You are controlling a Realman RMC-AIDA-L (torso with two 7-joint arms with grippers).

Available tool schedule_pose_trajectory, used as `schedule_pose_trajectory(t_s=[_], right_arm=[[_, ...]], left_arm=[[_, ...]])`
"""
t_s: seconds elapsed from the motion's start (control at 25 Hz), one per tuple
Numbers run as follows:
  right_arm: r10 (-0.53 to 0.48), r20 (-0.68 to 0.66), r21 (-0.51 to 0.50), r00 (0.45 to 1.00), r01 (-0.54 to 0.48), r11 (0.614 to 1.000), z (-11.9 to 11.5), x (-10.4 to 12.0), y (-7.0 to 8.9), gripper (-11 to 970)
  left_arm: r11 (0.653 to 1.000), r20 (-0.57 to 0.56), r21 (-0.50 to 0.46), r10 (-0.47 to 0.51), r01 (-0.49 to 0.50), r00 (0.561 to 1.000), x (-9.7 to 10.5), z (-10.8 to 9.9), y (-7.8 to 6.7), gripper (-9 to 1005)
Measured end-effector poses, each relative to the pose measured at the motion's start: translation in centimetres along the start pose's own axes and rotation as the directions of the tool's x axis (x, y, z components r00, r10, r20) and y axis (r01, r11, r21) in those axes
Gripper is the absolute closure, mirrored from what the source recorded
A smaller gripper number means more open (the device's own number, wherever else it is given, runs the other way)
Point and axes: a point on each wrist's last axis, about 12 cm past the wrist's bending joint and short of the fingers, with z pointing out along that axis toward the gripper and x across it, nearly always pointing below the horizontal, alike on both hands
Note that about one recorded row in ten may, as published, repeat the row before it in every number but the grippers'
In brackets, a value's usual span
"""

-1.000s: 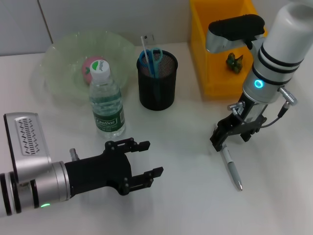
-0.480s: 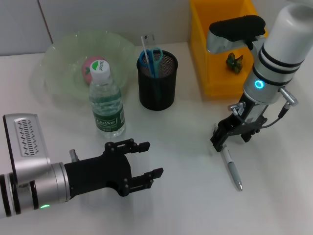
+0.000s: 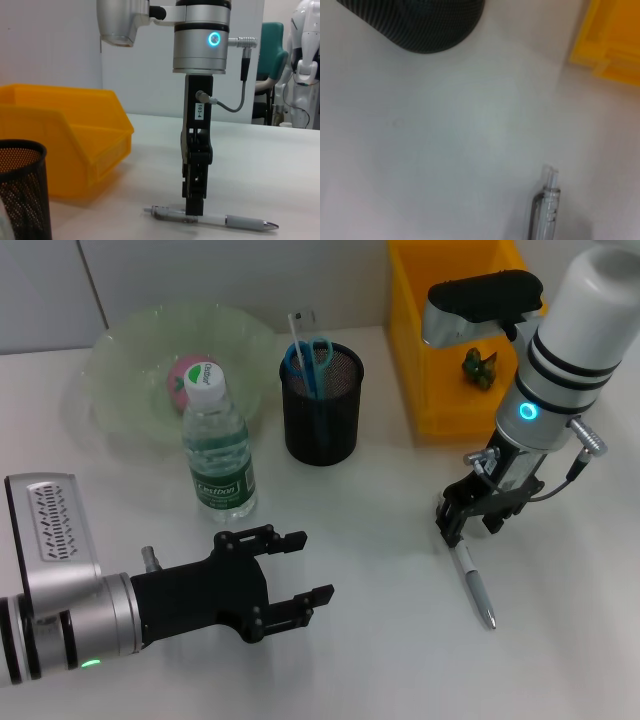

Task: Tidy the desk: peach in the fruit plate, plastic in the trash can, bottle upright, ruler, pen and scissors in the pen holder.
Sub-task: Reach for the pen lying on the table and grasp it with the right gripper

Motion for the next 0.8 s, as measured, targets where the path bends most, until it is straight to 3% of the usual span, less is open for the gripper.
schedule_pose_trajectory(t_s=[0.28, 0.8], right_arm=[[0.002, 0.000, 0.001, 1.000, -0.002, 1.000, -0.01, -0.04, 0.09, 388], [-0.001, -0.017, 0.002, 1.000, 0.001, 1.000, 0.27, 0.09, 0.23, 403]], left_arm=[[1.000, 0.000, 0.001, 0.001, -0.001, 1.000, 0.00, 0.00, -0.01, 323], [1.000, 0.000, 0.001, 0.003, -0.003, 1.000, -0.02, 0.01, 0.01, 324]])
